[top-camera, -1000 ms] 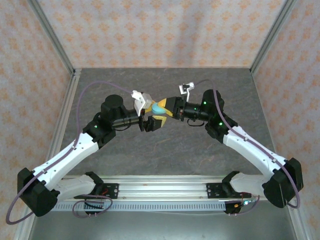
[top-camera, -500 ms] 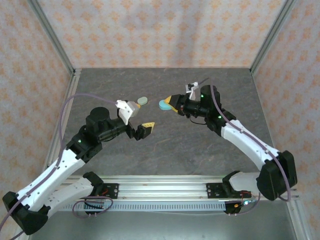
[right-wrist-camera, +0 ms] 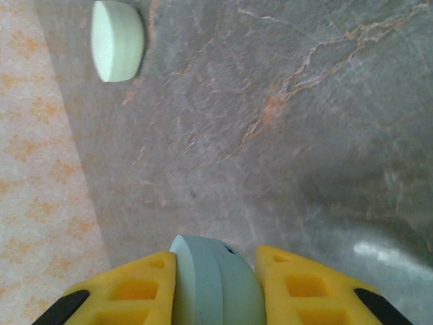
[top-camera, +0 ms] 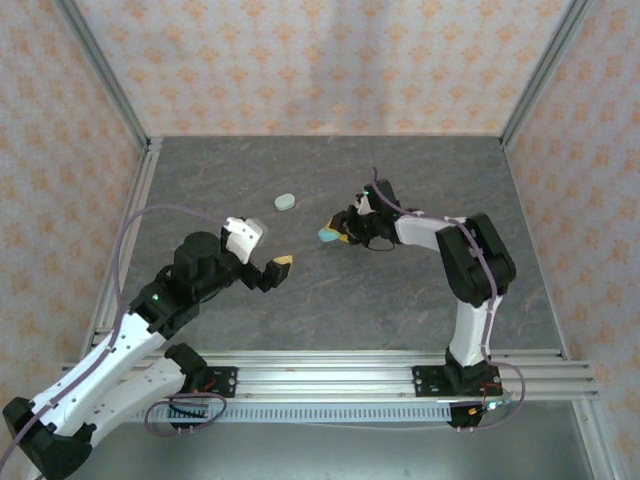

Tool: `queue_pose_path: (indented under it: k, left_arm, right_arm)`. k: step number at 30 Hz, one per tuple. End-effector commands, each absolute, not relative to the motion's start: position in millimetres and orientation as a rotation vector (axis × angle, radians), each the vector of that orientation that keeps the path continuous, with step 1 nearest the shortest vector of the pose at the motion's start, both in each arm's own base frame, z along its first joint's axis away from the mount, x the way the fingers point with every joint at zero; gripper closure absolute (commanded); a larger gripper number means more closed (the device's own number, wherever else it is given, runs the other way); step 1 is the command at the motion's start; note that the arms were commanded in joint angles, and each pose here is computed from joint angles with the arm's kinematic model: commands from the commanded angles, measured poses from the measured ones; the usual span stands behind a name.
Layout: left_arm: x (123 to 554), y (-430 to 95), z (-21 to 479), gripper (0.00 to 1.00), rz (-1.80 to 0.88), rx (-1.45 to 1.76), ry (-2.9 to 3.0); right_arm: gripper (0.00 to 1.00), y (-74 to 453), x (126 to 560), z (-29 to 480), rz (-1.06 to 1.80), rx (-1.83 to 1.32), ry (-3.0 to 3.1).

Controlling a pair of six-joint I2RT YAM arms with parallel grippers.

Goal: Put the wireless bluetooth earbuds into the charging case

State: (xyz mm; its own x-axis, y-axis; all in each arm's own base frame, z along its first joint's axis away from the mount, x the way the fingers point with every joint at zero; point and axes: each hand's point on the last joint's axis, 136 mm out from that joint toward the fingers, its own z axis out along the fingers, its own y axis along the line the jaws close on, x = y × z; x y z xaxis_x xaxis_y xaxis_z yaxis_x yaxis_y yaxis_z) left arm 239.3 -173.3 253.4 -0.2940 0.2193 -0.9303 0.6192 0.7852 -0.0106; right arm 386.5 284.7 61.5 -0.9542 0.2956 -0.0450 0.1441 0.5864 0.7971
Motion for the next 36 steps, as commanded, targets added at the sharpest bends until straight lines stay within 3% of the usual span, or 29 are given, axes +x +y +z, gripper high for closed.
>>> queue_pose_path:
  k: [1,8,12,17,24,28,36]
  left_arm:
    - [242,-161,254,0.00,-0.411,0.575,1.859]
    - [242,-154,246,0.00,-0.386,0.559,1.866]
    - [244,-154,244,0.00,-0.385,0.558,1.869]
    - [247,-155,244,0.00,-0.384,0.555,1.872]
    - [252,-149,247,0.00,-0.356,0.530,1.878]
    - [261,-133,246,0.00,-0.273,0.428,1.900]
    - [285,-38,231,0.00,0.182,-0.021,1.962]
  right_arm:
    - [0.90,296,406,74,1.353,0.256,2.551]
    - [0.81,287,398,34,1.219,0.202,2.671]
    - [0.64,283,392,30,1.177,0.182,2.703]
    - [0.52,274,391,43,1.096,0.151,2.698]
    - [0.32,254,391,89,0.932,0.073,2.634]
    - [0.29,234,387,121,0.790,-0.003,2.582]
    - [0.14,161,376,174,0.316,-0.081,2.385]
